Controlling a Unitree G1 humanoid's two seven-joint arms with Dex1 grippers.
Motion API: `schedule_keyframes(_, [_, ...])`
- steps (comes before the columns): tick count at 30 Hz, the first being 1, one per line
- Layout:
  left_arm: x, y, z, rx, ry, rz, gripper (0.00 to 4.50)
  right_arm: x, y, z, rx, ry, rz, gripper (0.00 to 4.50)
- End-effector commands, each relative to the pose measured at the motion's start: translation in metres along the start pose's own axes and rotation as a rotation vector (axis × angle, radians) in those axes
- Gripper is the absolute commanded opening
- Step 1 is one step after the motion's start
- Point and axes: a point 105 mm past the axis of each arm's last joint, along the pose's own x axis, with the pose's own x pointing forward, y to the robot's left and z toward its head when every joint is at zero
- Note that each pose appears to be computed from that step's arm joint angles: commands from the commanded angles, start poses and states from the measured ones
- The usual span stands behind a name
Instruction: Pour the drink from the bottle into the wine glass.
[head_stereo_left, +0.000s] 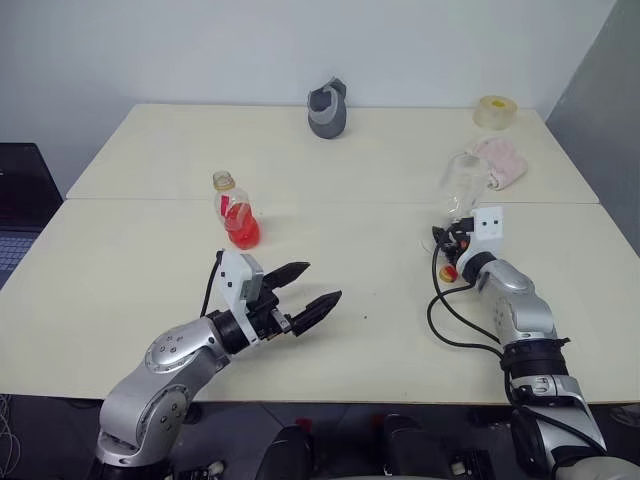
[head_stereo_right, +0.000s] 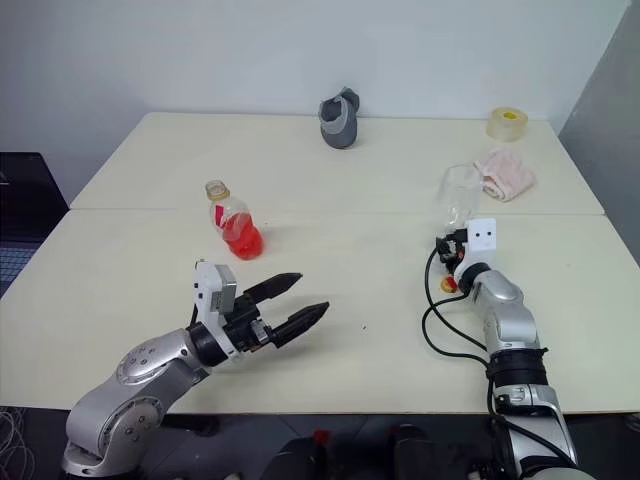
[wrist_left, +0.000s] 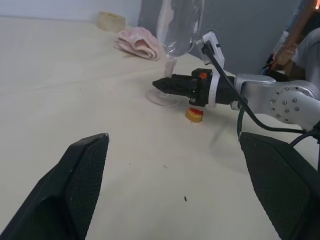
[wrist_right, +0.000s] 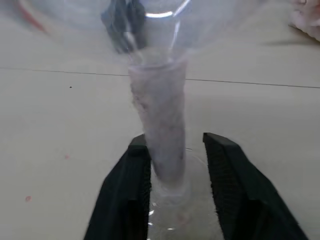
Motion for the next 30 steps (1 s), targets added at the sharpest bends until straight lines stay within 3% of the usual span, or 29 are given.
schedule_keyframes(1, [-0.001, -0.007, 0.008, 0.031, -0.037, -0.009, 4.5, 0.003, 0.001, 0.024, -0.031, -0.08, 0.004, 0.32])
schedule_keyframes(2, [-0.002, -0.007, 0.007, 0.031, -0.036, -0.008, 4.5, 0.004, 0.003, 0.026, -0.036, -0.089, 0.009, 0.11])
schedule_keyframes(6, [-0.005, 0.0, 0.007, 0.038, -0.035, 0.03, 4.5, 0.009, 0.023, 0.038, -0.088, -0.126, 0.079, 0.13])
schedule_keyframes(12, [-0.039, 0.024, -0.01, 0.05, 0.001, 0.245, 4.5, 0.014, 0.112, 0.07, -0.131, -0.237, 0.38, 0.13])
schedule_keyframes(17, [-0.075, 0.032, -0.022, 0.095, 0.04, 0.429, 4.5, 0.017, 0.168, 0.064, -0.13, -0.216, 0.564, 0.13])
schedule_keyframes(24, [-0.088, 0.036, -0.029, 0.144, 0.049, 0.492, 4.5, 0.024, 0.183, 0.017, -0.255, -0.07, 0.641, 0.13])
schedule_keyframes(30, [-0.081, 0.041, -0.025, 0.162, 0.024, 0.499, 4.5, 0.028, 0.178, 0.003, -0.266, -0.044, 0.623, 0.13])
